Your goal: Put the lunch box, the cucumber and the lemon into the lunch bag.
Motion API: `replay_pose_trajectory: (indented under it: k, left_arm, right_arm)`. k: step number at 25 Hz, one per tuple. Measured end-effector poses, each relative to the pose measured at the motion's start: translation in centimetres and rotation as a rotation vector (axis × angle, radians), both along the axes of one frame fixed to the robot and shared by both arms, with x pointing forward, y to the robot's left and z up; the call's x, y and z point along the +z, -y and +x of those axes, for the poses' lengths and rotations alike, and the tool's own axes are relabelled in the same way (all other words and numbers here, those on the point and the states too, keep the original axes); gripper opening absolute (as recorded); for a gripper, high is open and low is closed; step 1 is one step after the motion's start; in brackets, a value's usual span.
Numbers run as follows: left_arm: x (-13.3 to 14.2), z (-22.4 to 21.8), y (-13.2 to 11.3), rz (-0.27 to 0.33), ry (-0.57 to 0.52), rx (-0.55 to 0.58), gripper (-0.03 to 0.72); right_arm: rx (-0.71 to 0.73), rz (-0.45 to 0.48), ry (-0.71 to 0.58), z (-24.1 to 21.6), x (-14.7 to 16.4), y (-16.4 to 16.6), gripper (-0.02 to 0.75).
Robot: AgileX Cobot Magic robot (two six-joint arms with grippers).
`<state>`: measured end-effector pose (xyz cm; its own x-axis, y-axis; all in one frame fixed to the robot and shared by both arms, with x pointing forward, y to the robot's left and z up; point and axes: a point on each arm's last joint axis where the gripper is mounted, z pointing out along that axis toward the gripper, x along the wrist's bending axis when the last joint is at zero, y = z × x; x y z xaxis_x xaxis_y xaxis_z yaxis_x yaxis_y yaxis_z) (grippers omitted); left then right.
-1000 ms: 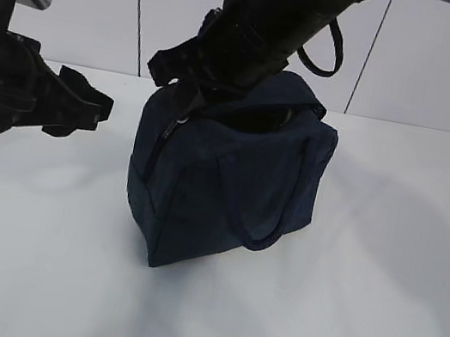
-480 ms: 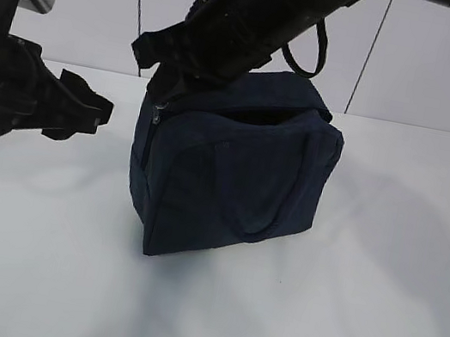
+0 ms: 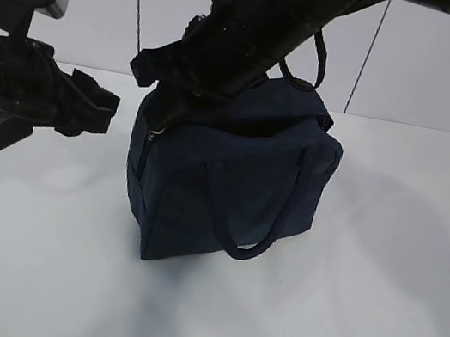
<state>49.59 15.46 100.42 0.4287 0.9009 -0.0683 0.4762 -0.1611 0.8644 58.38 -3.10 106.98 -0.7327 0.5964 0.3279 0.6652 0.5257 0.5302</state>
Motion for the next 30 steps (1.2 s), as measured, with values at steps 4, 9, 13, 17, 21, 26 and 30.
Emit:
replay_pose_trajectory:
  k: [4, 9, 13, 17, 21, 26, 30]
  left_arm:
    - [-0.9, 0.2, 0.2, 0.04, -0.023, -0.022, 0.323]
    - [-1.0, 0.1, 0.2, 0.051, -0.033, -0.032, 0.323]
    - [-0.4, -0.9, -0.1, 0.04, -0.096, -0.041, 0.323]
    - [2.5, -2.2, -0.6, 0.003, -0.072, -0.06, 0.323]
    - [5.1, -3.5, -2.1, -0.016, -0.052, -0.056, 0.323]
    - [5.5, -4.9, -3.8, 0.031, -0.139, -0.073, 0.323]
    - [5.8, -6.0, -3.7, 0.026, -0.282, -0.126, 0.323]
  right_arm:
    - [0.018, -0.013, -0.024, -0.3, 0.0, 0.1, 0.02]
    - [0.022, -0.015, -0.026, -0.3, -0.1, 0.1, 0.02]
    - [0.025, -0.016, -0.023, -0.3, -0.1, 0.1, 0.02]
    - [0.027, -0.016, -0.022, -0.3, -0.1, 0.1, 0.02]
    - [0.028, -0.016, -0.021, -0.3, -0.1, 0.1, 0.02]
    - [0.028, -0.016, -0.021, -0.3, -0.1, 0.1, 0.02]
    - [0.028, -0.016, -0.021, -0.3, -0.1, 0.1, 0.02]
